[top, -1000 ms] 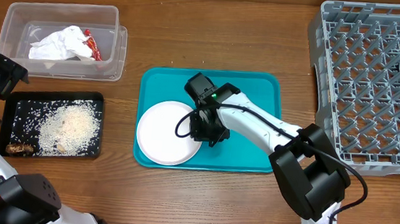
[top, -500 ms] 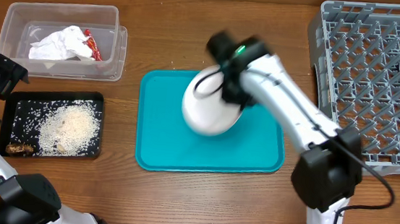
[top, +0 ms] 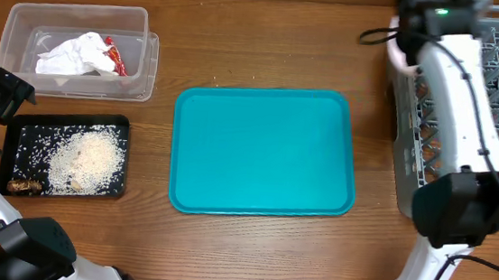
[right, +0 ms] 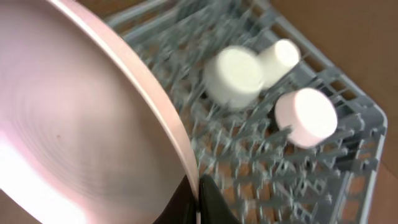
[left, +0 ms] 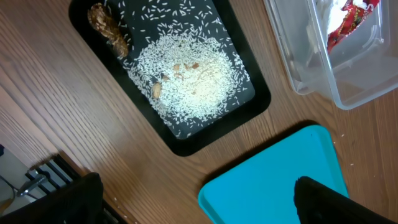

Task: Sort waste into correct bins and load items into the dishwasher
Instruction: 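Lift the plate and carry it right over the grey rack, then lower the plate upright into the rack's back slots and release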

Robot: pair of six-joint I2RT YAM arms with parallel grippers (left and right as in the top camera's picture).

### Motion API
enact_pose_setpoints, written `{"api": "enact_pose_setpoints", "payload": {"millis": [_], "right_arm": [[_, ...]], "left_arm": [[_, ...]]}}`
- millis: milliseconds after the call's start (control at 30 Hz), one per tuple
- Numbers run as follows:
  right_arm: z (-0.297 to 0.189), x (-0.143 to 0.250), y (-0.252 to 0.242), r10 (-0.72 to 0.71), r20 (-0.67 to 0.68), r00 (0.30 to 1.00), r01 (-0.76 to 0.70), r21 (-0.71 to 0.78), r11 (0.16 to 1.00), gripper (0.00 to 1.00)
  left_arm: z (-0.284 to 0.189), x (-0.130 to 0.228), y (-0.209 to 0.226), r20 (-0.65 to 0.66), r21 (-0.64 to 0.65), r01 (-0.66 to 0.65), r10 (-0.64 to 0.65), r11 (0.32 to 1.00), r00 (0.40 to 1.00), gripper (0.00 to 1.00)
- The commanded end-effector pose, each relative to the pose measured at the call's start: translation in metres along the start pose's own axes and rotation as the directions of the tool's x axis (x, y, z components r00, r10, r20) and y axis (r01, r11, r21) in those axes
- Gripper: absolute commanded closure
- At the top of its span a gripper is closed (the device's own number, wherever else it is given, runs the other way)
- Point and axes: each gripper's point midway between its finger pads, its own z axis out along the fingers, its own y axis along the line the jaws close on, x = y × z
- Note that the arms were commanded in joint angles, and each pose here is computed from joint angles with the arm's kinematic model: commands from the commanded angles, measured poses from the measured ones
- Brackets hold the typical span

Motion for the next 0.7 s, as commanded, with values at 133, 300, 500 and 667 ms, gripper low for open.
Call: {"api": "enact_pose_setpoints", "payload": {"millis": [133, 300, 500, 667], "right_arm": [[0.026, -0.04, -0.021, 0.076, 0.097, 0.992, -0.081, 0.051, 0.995, 0.96], [0.038, -0.043, -0.006, 0.018, 0.115, 0.993, -0.024, 0.046, 0.999, 0.96], [0.06, -0.021, 0.009, -0.035, 0.07, 0.997, 0.031, 0.065, 0.997, 0.96], [0.077, 0.005, 0.016, -0.094, 0.017, 0.995, 0.092, 0.085, 0.992, 0.96]], "left_arm": [[0.001, 0.001, -0.001, 0.001, -0.006, 0.01, -0.01, 1.0, 1.0, 0.0], [0.001, 0.001, -0.001, 0.001, -0.006, 0.01, -0.01, 1.0, 1.0, 0.0], [0.001, 0.001, -0.001, 0.001, -0.006, 0.01, -0.01, 1.0, 1.0, 0.0], [0.001, 0.001, -0.001, 0.001, -0.006, 0.01, -0.01, 1.0, 1.0, 0.0]]}}
